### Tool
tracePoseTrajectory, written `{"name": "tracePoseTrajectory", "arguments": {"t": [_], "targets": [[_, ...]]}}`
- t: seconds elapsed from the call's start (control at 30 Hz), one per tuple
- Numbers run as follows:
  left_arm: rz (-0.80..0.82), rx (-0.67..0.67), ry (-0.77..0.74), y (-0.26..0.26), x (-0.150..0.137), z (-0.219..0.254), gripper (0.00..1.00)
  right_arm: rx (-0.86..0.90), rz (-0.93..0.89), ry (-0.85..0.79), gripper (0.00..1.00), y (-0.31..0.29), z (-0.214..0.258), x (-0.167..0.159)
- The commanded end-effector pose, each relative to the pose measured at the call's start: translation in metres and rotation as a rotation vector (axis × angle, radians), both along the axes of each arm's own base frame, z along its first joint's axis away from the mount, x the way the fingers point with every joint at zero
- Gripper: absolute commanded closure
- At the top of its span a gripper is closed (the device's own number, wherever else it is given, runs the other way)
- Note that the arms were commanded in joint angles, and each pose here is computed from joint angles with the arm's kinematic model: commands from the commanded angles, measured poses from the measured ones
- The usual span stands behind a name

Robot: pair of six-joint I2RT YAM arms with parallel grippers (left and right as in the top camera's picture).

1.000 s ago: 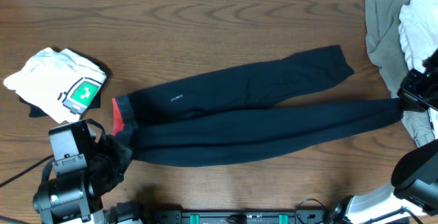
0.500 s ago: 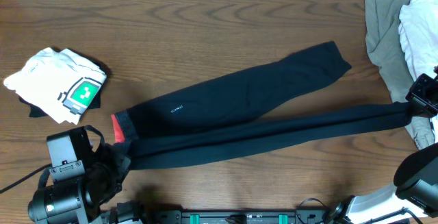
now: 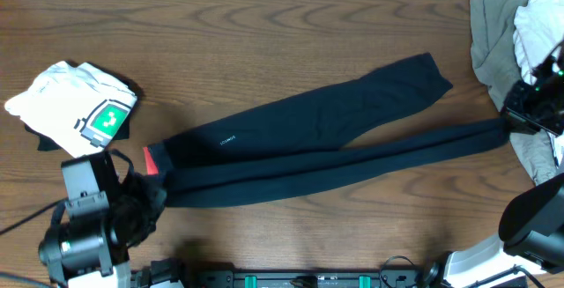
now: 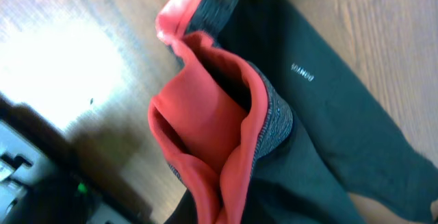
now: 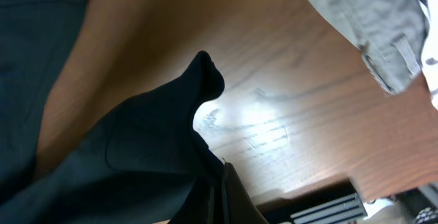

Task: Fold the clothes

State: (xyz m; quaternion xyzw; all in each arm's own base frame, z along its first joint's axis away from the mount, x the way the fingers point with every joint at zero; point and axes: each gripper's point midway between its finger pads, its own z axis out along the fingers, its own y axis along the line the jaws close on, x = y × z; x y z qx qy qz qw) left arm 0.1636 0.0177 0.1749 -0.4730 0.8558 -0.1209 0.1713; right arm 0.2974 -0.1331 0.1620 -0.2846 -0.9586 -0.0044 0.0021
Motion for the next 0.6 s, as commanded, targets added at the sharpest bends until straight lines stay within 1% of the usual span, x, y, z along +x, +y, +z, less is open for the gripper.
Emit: {"name": "tracePoseTrajectory", "arguments": {"t": [0.0, 0.2, 0.3, 0.4, 0.43, 0.47, 0.5, 0.53, 0.57], "targets": [[0.015, 0.013, 0.009, 0.006, 0.009, -0.004, 0.94, -0.021, 0.003, -0.039, 0.99, 0.006, 0.009, 0.009], [0.025, 0.032, 0.032, 0.017, 0.033, -0.014, 0.94, -0.021, 0.016, -0.042, 0.99, 0.012, -0.001, 0.022], [0.024, 0.027, 0.054, 0.022, 0.050, -0.025, 0.94, -0.015, 0.024, -0.028, 0.99, 0.014, -0.017, 0.034], [0.038, 0.062, 0.051, 0.035, 0.075, -0.036, 0.94, -0.015, 0.035, -0.044, 0.98, 0.015, -0.039, 0.057], [0.043, 0.076, 0.040, 0.040, 0.085, -0.039, 0.94, -0.024, 0.034, -0.074, 0.98, 0.014, -0.049, 0.073], [0.046, 0.084, 0.024, 0.044, 0.099, -0.044, 0.94, -0.023, 0.044, -0.121, 0.92, 0.016, -0.057, 0.092], [0.046, 0.086, 0.008, 0.047, 0.111, -0.048, 0.93, -0.012, 0.083, -0.191, 0.74, 0.021, -0.067, 0.117], [0.043, 0.087, -0.006, 0.050, 0.124, -0.055, 0.76, 0.016, 0.148, -0.262, 0.48, 0.030, -0.077, 0.142], [0.042, 0.088, -0.011, 0.052, 0.134, -0.061, 0.62, 0.051, 0.208, -0.303, 0.32, 0.041, -0.085, 0.157]]}}
